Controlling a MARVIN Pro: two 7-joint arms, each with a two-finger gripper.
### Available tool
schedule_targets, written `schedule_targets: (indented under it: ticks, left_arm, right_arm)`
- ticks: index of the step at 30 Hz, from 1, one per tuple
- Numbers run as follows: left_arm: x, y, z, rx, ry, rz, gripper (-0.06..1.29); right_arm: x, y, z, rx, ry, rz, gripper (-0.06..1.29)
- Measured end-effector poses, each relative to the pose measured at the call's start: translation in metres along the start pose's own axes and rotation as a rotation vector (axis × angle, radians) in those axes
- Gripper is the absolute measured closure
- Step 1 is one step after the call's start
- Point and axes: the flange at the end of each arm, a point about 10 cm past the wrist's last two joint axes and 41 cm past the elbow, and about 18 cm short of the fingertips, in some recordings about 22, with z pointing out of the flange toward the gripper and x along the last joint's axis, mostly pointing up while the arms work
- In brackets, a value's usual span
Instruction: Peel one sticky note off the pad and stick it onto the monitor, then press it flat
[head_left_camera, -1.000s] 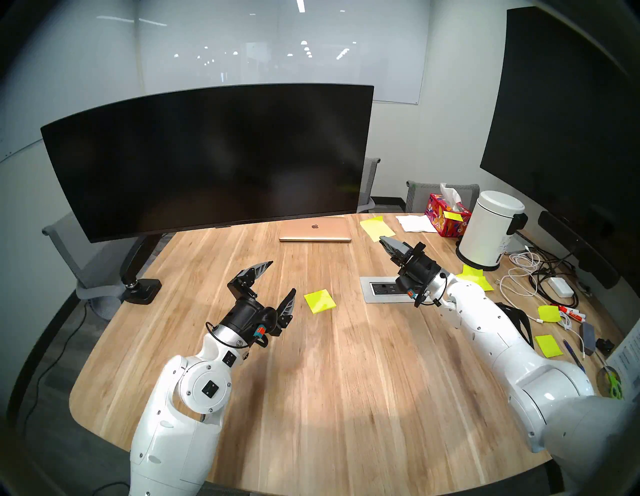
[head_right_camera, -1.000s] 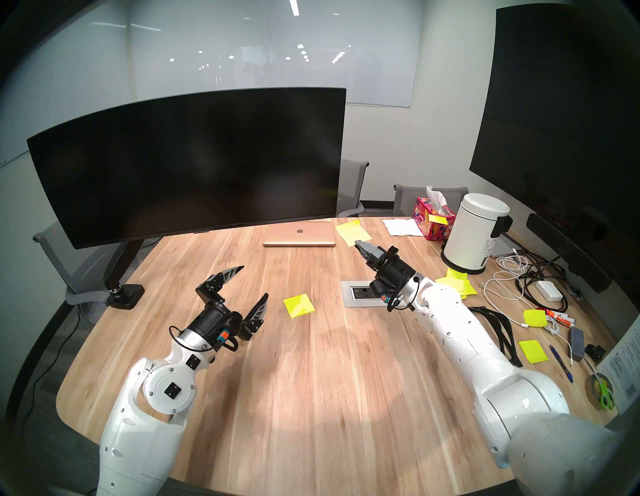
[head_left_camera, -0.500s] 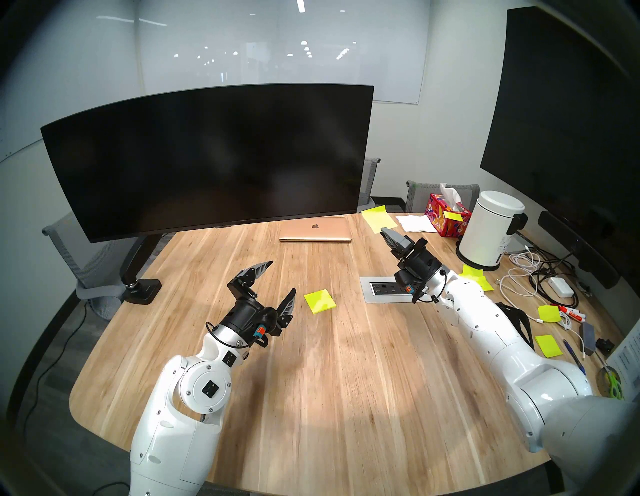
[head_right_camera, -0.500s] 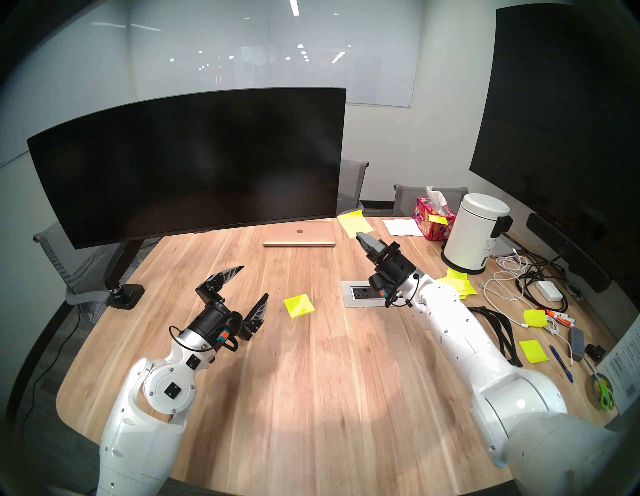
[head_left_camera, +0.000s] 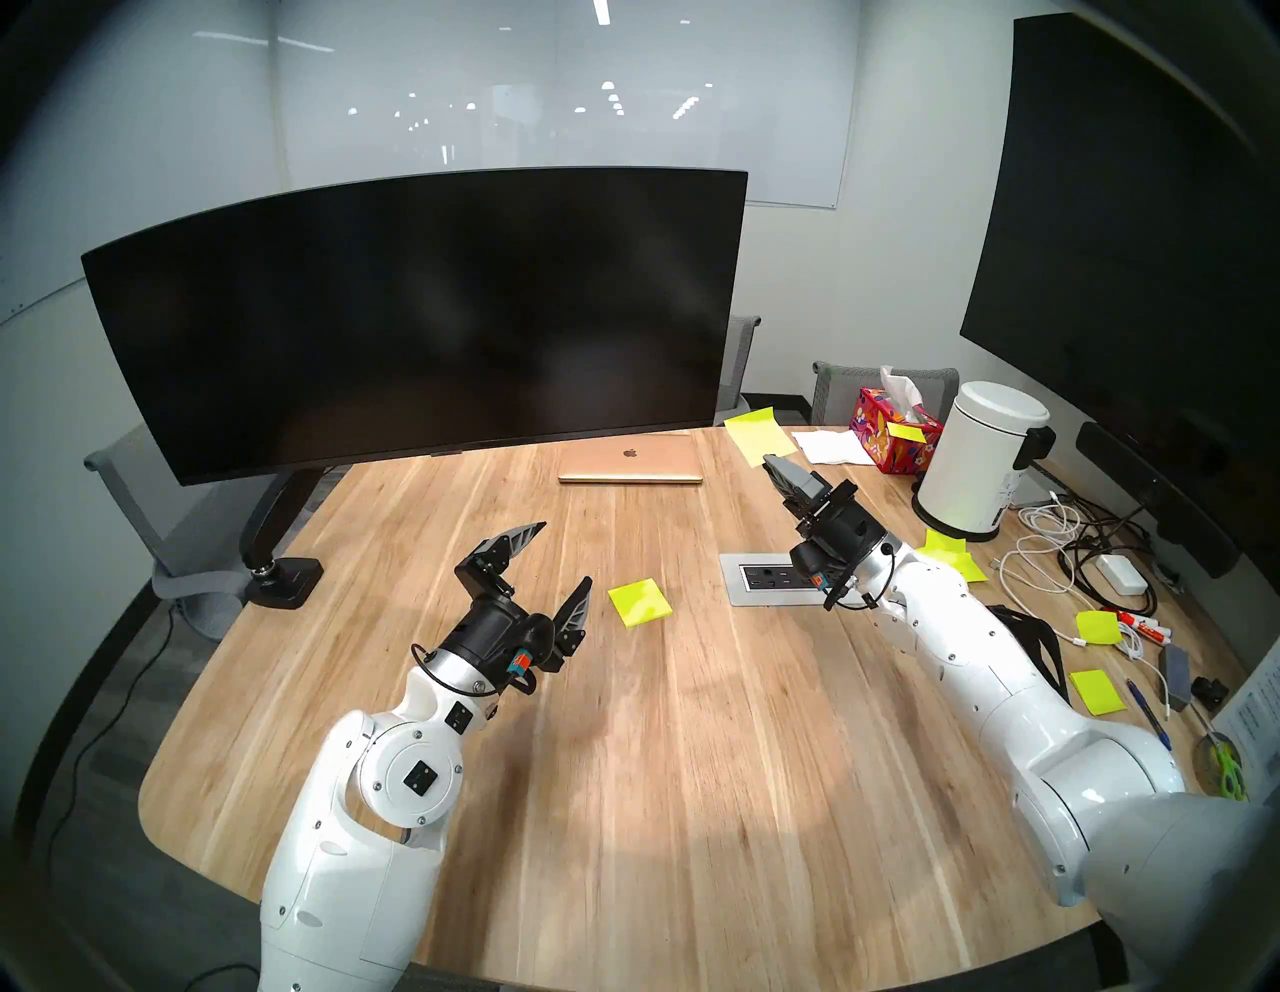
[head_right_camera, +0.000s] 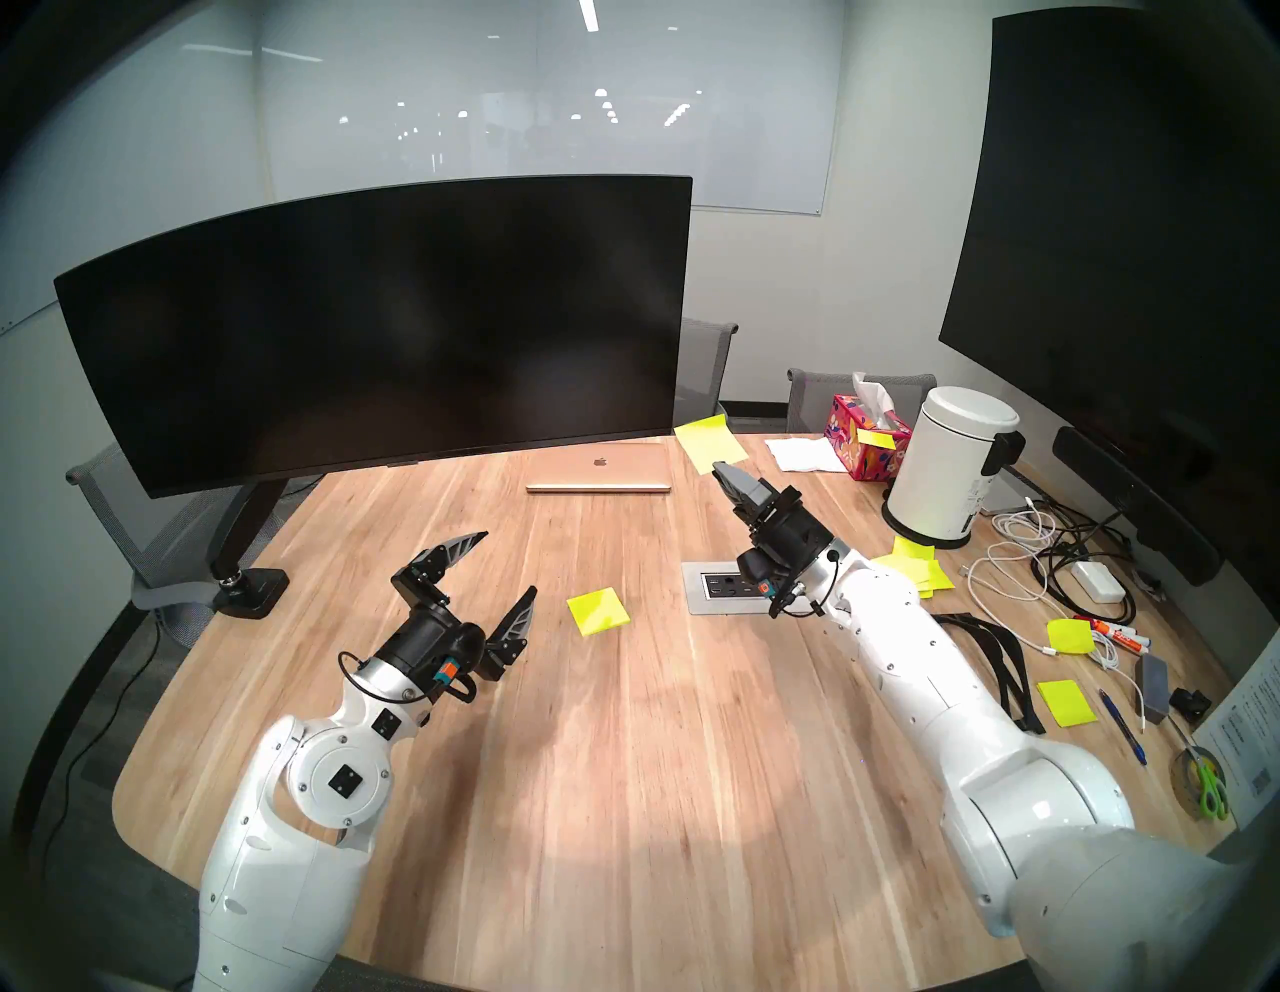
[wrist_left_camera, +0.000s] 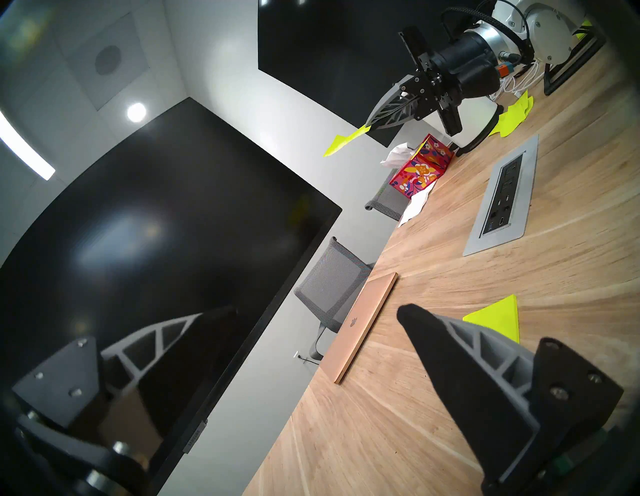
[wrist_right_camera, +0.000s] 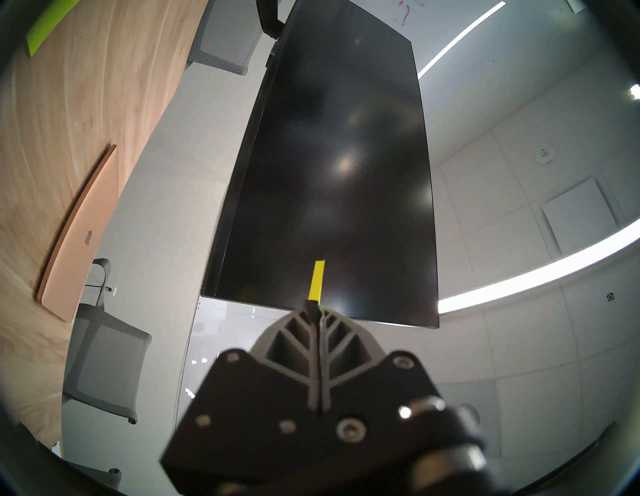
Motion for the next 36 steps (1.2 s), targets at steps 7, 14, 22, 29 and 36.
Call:
schedule_targets:
  ticks: [7,14,22,29,36]
  left_arm:
    - [0.000,0.000,0.000,0.000,0.000,0.000,-0.03]
    - [0.000,0.000,0.000,0.000,0.000,0.000,-0.03]
    - [0.000,0.000,0.000,0.000,0.000,0.000,-0.03]
    - [0.000,0.000,0.000,0.000,0.000,0.000,-0.03]
    - [0.000,0.000,0.000,0.001,0.001,0.000,-0.03]
  right_arm:
    - [0.003,-0.006,-0.005,-0.010,0.014,-0.002,1.25]
    - [0.005,-0.009,-0.006,-0.036,0.027,-0.013,1.25]
    - [0.005,-0.011,-0.007,-0.062,0.032,-0.025,1.25]
    - [0.005,-0.011,-0.007,-0.088,0.037,-0.040,1.25]
    - [0.004,-0.012,-0.009,-0.129,0.011,-0.055,1.25]
